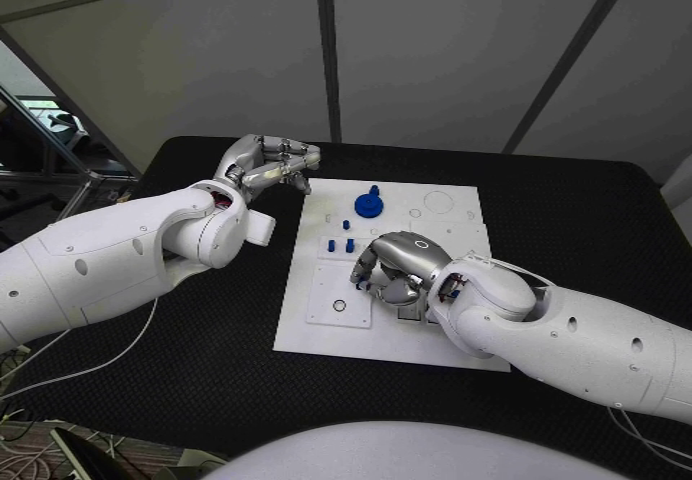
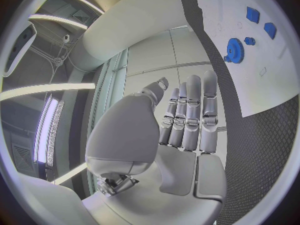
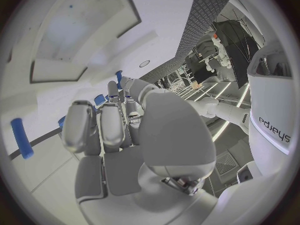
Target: Assemble the parts on the task board
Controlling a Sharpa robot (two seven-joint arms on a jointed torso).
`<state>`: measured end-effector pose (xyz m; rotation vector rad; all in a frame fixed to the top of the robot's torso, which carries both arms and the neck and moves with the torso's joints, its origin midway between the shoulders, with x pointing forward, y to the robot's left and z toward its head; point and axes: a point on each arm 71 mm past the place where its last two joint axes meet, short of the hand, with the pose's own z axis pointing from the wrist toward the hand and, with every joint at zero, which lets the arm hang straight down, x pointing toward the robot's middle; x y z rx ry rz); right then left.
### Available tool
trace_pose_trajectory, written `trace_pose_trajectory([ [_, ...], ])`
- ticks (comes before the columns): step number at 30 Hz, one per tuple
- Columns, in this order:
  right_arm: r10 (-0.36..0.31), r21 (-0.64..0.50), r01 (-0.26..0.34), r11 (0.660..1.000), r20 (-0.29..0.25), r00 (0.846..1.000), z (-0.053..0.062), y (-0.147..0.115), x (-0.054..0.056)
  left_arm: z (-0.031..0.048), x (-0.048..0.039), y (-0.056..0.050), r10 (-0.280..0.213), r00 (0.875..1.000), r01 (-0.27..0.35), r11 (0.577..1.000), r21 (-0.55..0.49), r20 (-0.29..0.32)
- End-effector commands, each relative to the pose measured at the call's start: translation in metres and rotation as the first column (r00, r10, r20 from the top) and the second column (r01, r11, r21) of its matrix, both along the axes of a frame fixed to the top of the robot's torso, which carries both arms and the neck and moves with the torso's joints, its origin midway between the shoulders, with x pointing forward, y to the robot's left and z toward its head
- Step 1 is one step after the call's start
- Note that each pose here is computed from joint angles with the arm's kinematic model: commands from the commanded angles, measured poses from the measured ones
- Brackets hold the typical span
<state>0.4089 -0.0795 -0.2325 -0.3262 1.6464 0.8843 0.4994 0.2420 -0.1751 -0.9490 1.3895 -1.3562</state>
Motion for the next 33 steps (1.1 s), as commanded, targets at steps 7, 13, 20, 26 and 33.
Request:
trace_pose_trajectory([
  [7, 0.037, -0.05, -0.039, 0.998, -0.027, 0.999, -0.008, 0.002, -0.007, 0.0011, 0.0003, -0.001, -0.011, 1.0, 0.011, 1.0, -0.005, 0.0],
  [13, 0.048, -0.054, -0.05, 0.997, -0.036, 0.998, -0.01, 0.003, -0.009, 0.0009, 0.0005, -0.002, -0.012, 1.0, 0.012, 1.0, -0.006, 0.0],
  [20, 0.039, -0.051, -0.041, 0.998, -0.033, 0.999, -0.011, 0.003, -0.009, 0.0007, 0.0006, -0.002, -0.013, 1.0, 0.013, 1.0, -0.006, -0.002],
  [26, 0.024, -0.032, -0.024, 0.999, -0.016, 1.0, -0.01, 0.002, -0.007, 0.0004, 0.0006, -0.002, -0.016, 1.0, 0.016, 1.0, -0.006, -0.005],
  [33, 0.01, 0.002, -0.01, 1.0, 0.013, 1.0, -0.005, 0.0, -0.008, 0.0002, 0.0007, -0.002, -0.018, 1.0, 0.018, 1.0, -0.006, -0.007],
])
